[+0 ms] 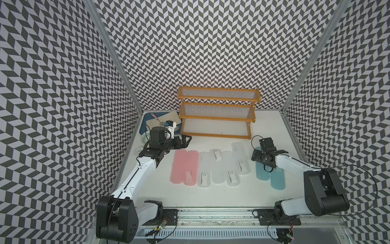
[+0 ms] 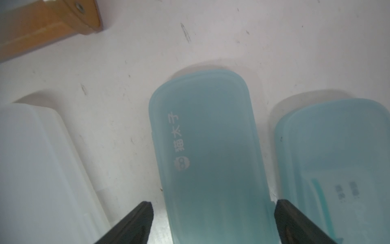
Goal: Place the pencil cases on the shelf according to color
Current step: Adjust the pencil case at the center of the board.
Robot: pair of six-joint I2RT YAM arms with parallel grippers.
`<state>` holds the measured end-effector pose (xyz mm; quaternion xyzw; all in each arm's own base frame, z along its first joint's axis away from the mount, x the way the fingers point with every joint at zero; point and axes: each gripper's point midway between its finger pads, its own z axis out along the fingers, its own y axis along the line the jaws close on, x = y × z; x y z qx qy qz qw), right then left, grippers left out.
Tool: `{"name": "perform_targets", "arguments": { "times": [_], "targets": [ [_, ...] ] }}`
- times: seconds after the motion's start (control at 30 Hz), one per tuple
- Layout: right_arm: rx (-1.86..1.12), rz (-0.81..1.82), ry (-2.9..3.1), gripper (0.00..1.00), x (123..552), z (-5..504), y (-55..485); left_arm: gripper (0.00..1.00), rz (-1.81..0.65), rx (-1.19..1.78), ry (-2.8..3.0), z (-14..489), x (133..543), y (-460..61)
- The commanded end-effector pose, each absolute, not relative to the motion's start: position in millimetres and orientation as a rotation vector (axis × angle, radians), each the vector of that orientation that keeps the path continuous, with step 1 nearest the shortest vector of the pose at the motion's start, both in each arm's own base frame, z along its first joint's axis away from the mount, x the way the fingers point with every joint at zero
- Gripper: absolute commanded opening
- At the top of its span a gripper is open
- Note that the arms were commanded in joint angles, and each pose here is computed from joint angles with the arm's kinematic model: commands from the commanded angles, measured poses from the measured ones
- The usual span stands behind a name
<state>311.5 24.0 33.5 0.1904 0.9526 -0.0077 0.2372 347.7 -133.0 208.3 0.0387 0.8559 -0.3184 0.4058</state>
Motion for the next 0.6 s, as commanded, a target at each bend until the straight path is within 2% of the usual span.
{"name": "perform_targets", "arguments": {
  "times": [0.0, 0.13, 0.33, 0.57],
  "targets": [
    [0.504, 0.133, 2.663, 0.94, 308.6, 25.3, 54.8, 1.00, -0.819, 0.129, 2.117, 221.2, 346.8, -137.3],
    [0.455, 0.235, 2.650, 0.94, 312.3, 36.8, 74.5, 1.00, -0.818, 0.126, 2.125, 218.4, 347.4, -137.2],
    [0.491, 0.044, 2.639, 0.97, 297.5, 42.4, 47.7, 1.00, -0.809, 0.123, 2.138, 215.6, 346.7, -136.8],
    [0.512, 0.097, 2.647, 0.97, 277.0, 46.1, 50.6, 0.99, -0.818, 0.130, 2.134, 216.6, 346.4, -138.8]
  ]
}}
